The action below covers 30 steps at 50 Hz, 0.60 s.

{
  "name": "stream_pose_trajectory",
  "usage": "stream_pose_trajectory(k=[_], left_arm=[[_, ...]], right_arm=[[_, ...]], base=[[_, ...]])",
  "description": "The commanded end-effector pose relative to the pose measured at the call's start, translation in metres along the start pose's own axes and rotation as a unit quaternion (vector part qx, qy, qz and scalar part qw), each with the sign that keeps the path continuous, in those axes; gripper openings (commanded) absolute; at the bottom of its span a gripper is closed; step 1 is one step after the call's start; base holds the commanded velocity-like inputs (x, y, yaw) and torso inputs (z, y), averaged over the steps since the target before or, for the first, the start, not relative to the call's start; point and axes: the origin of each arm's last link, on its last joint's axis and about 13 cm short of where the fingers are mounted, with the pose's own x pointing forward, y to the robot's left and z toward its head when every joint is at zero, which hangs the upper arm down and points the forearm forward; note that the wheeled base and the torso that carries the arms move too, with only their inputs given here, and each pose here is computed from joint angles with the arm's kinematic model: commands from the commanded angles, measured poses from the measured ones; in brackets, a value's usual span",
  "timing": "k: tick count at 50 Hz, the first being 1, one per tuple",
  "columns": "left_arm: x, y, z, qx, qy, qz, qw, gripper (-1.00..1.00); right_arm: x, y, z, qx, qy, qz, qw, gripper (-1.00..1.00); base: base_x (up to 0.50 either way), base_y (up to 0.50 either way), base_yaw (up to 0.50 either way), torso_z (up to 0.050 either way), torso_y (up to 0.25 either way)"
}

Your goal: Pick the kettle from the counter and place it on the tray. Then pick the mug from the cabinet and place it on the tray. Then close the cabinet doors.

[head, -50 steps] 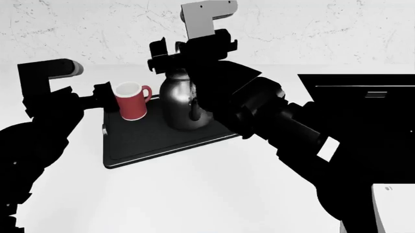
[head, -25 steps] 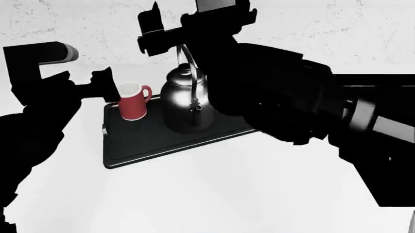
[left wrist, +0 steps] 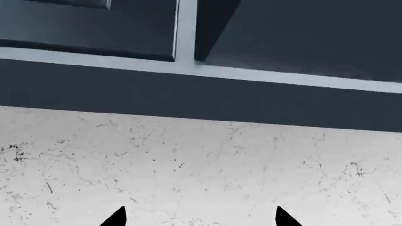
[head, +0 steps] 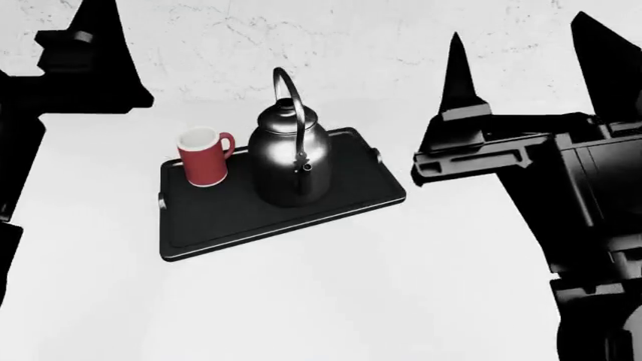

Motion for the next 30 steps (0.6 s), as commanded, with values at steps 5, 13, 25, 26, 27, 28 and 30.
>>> stream_pose_trajectory(k=[5,13,25,26,27,28,30], left_arm=[[-0.04,-0.009,0.037,0.035,-0.119,0.01,0.992,1.0],[-0.047,-0.013,0.049,0.04,-0.137,0.002,0.99,1.0],[-0.049,-0.01,0.049,0.039,-0.145,0.01,0.989,1.0],[-0.05,-0.01,0.049,0.04,-0.145,0.009,0.989,1.0],[-0.05,-0.01,0.049,0.04,-0.147,0.01,0.988,1.0],[-0.049,-0.01,0.05,0.04,-0.148,0.01,0.988,1.0],[-0.049,-0.01,0.051,0.04,-0.153,0.013,0.987,1.0]], right_arm=[[-0.046,-0.016,0.014,-0.007,-0.028,-0.053,0.998,1.0],[-0.048,-0.018,0.014,-0.005,-0.029,-0.062,0.998,1.0],[-0.048,-0.017,0.013,-0.005,-0.028,-0.062,0.998,1.0],[-0.048,-0.017,0.013,-0.004,-0.028,-0.062,0.998,1.0],[-0.048,-0.017,0.013,-0.004,-0.028,-0.062,0.998,1.0],[-0.048,-0.017,0.013,-0.004,-0.027,-0.062,0.998,1.0],[-0.048,-0.018,0.013,-0.004,-0.028,-0.063,0.998,1.0]], base=[[0.0,0.0,0.0,0.0,0.0],[0.0,0.0,0.0,0.0,0.0],[0.0,0.0,0.0,0.0,0.0],[0.0,0.0,0.0,0.0,0.0],[0.0,0.0,0.0,0.0,0.0],[0.0,0.0,0.0,0.0,0.0],[0.0,0.0,0.0,0.0,0.0]])
